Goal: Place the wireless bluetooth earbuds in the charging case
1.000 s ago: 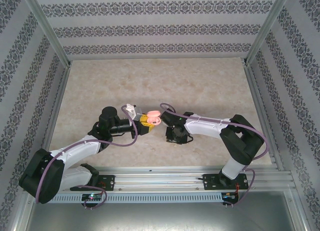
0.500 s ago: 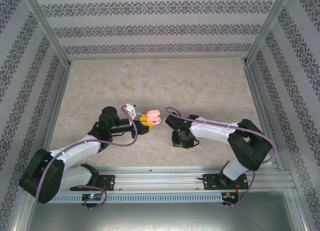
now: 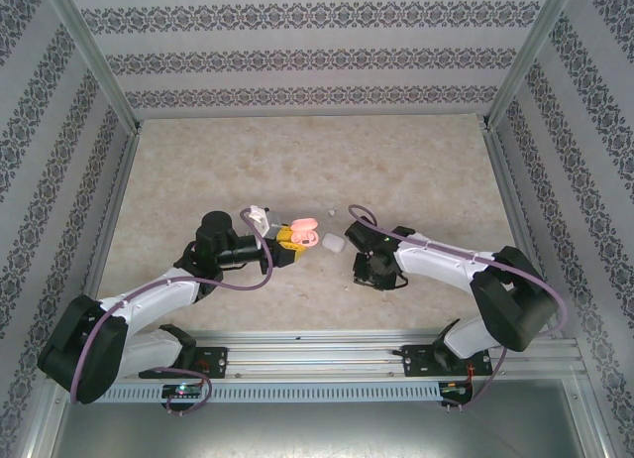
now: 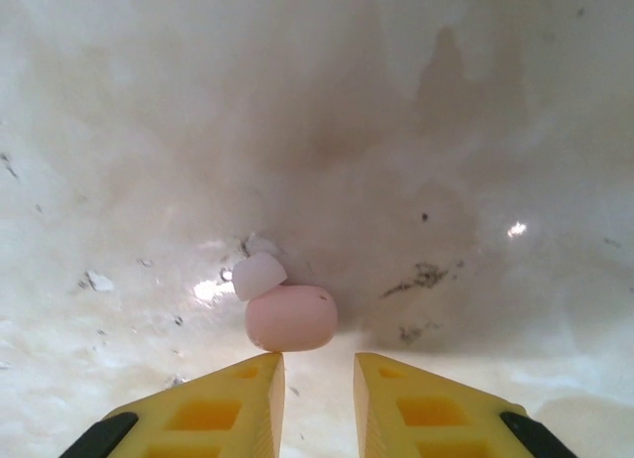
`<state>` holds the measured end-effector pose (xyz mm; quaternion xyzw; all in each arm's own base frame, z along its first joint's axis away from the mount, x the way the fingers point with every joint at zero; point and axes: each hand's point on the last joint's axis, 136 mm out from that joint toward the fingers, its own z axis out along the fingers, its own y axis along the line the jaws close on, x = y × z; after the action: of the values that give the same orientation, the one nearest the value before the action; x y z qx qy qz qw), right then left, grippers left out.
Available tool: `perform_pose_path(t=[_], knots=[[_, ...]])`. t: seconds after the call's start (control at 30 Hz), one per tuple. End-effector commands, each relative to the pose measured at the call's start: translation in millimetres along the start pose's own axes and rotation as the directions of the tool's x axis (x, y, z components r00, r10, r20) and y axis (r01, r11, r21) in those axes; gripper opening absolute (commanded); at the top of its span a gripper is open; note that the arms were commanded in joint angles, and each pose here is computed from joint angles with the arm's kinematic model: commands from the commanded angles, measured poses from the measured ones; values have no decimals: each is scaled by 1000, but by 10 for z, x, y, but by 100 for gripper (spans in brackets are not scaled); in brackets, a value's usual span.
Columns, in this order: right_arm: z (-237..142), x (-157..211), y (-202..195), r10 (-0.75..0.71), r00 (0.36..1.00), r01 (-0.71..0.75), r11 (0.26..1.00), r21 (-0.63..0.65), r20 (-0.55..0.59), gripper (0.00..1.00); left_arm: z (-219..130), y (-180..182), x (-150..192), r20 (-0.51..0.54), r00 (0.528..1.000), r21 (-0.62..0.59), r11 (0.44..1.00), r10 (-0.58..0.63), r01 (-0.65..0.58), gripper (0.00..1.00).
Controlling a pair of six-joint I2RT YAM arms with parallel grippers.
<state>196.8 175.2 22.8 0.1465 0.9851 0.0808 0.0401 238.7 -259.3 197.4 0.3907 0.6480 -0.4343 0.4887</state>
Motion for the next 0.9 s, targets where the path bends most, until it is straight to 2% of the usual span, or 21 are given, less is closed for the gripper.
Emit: perform_pose_path(t=[0.0, 0.37, 0.6, 0.7, 0.87], knots=[[17, -37, 20, 10, 1000, -9, 999, -35, 9, 24, -26, 2, -126, 39, 998, -4, 999, 49, -49, 14], [-145, -116, -26, 40, 998, -37, 998, -45, 49, 25, -40, 3, -125, 38, 998, -12, 999, 52, -52, 14], [-252, -83, 140, 92, 993, -81, 987, -141, 68, 28, -35, 6, -133, 40, 998, -12, 999, 53, -52, 14], [-189, -23, 186, 106, 993, -97, 985, -144, 55, 32, -34, 5, -127, 38, 998, -10, 999, 49, -49, 14], [19, 92, 229, 125, 992, -123, 981, -147, 8, 34, -36, 3, -134, 40, 998, -10, 999, 50, -50, 14]])
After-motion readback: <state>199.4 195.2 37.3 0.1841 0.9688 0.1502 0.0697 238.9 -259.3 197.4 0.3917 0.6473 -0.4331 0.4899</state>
